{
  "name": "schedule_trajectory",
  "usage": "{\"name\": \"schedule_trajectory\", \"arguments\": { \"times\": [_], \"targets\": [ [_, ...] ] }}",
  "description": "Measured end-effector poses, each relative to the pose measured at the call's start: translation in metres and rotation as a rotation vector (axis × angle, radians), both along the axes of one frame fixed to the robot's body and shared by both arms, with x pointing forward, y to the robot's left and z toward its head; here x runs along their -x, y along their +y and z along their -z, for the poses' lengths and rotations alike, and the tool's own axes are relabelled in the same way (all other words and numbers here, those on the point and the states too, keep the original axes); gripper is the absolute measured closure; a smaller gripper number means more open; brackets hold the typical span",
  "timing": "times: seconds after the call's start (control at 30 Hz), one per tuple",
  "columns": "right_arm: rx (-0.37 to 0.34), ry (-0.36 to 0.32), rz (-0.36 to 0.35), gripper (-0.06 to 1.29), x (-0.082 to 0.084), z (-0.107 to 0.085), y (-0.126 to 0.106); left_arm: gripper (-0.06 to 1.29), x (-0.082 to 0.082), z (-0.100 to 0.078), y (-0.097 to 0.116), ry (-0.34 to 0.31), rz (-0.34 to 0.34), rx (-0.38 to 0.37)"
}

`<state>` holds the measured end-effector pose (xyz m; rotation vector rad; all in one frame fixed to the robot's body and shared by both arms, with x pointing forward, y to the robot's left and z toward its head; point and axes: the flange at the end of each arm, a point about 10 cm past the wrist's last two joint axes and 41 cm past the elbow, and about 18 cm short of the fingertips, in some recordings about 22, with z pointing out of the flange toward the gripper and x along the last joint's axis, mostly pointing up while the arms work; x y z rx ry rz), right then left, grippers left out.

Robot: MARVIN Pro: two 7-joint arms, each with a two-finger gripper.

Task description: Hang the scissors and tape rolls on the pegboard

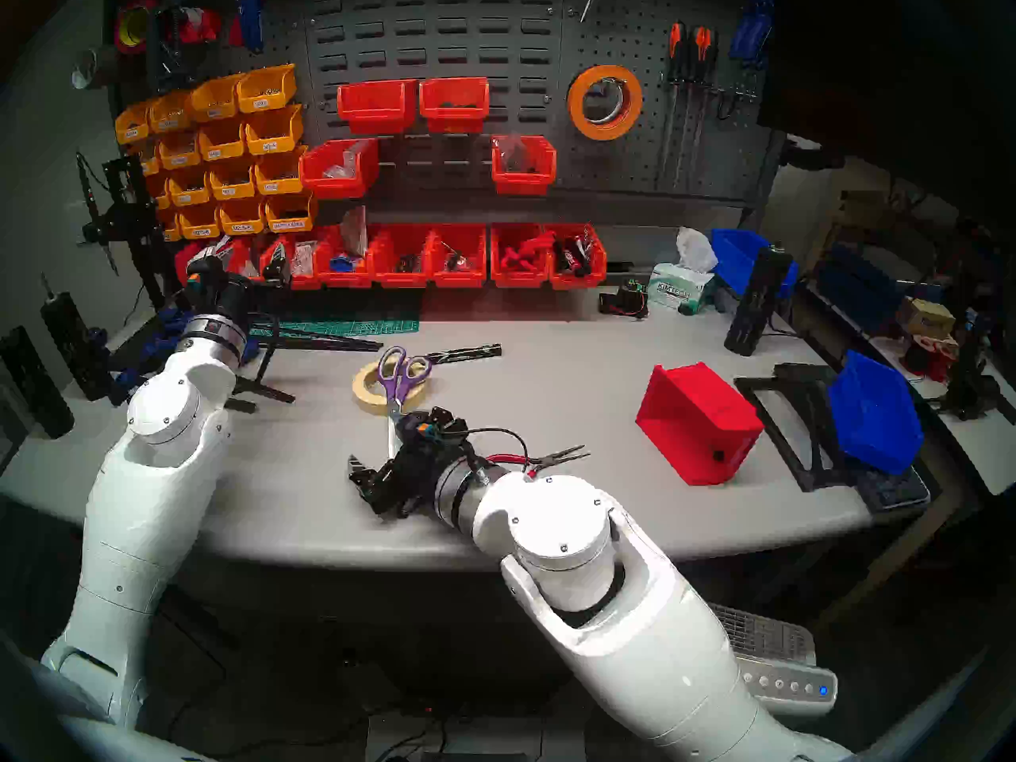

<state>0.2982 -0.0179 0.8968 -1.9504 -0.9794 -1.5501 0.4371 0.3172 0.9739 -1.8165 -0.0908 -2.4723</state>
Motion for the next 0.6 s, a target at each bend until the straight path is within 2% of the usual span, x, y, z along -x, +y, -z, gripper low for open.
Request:
{"name": "schedule_trajectory", "arguments": {
  "times": [0.6],
  "targets": [
    [-0.013,-0.001,0.014,-0.01,-0.002,0.001,0.014,0.0,0.0,0.0,0.0,0.0,0.0,0.0]
  ]
}}
